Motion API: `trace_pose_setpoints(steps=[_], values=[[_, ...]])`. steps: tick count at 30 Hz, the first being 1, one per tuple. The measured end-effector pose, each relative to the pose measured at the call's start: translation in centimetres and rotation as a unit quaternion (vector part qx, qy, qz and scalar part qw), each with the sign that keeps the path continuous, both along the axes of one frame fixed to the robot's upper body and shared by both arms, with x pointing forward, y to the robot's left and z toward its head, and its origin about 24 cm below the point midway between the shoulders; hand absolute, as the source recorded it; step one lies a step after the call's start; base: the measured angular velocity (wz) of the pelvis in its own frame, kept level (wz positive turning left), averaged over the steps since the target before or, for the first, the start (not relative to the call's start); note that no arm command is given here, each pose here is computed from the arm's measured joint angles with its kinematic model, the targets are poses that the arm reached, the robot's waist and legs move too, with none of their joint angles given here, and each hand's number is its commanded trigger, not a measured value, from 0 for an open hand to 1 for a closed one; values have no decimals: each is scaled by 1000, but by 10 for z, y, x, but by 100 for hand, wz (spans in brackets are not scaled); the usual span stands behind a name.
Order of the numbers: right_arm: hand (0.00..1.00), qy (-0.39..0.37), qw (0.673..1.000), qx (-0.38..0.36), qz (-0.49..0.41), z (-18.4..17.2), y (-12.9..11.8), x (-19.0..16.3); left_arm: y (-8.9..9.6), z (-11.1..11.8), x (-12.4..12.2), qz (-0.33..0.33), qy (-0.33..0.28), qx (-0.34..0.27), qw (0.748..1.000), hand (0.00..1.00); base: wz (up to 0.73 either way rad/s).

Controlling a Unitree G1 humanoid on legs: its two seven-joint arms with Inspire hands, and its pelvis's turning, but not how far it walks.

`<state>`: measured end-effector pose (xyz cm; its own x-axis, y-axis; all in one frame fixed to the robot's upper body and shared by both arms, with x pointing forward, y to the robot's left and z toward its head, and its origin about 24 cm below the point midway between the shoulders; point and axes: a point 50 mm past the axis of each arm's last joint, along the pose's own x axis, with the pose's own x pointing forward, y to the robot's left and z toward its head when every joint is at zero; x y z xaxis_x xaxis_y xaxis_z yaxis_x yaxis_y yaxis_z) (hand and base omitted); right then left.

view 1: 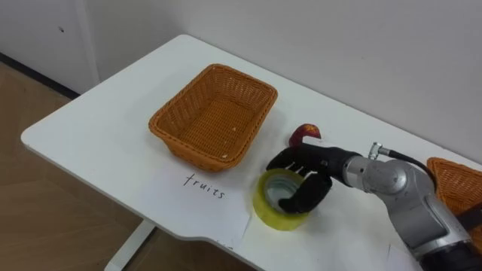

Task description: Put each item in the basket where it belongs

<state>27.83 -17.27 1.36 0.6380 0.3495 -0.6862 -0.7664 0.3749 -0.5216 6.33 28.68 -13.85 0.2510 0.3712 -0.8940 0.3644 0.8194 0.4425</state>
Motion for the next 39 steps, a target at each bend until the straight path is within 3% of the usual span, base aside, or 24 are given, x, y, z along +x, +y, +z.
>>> trace_pose_setpoints(steps=[27,39], values=[[100,18,1000,-15,-9,-8,-5,-3,2,-3,-5,4,16,-1,1000,0,-1],[100,7,1000,-24,17,4,-15,-20,3,-2,-3,6,-13,13,1000,0,-10]])
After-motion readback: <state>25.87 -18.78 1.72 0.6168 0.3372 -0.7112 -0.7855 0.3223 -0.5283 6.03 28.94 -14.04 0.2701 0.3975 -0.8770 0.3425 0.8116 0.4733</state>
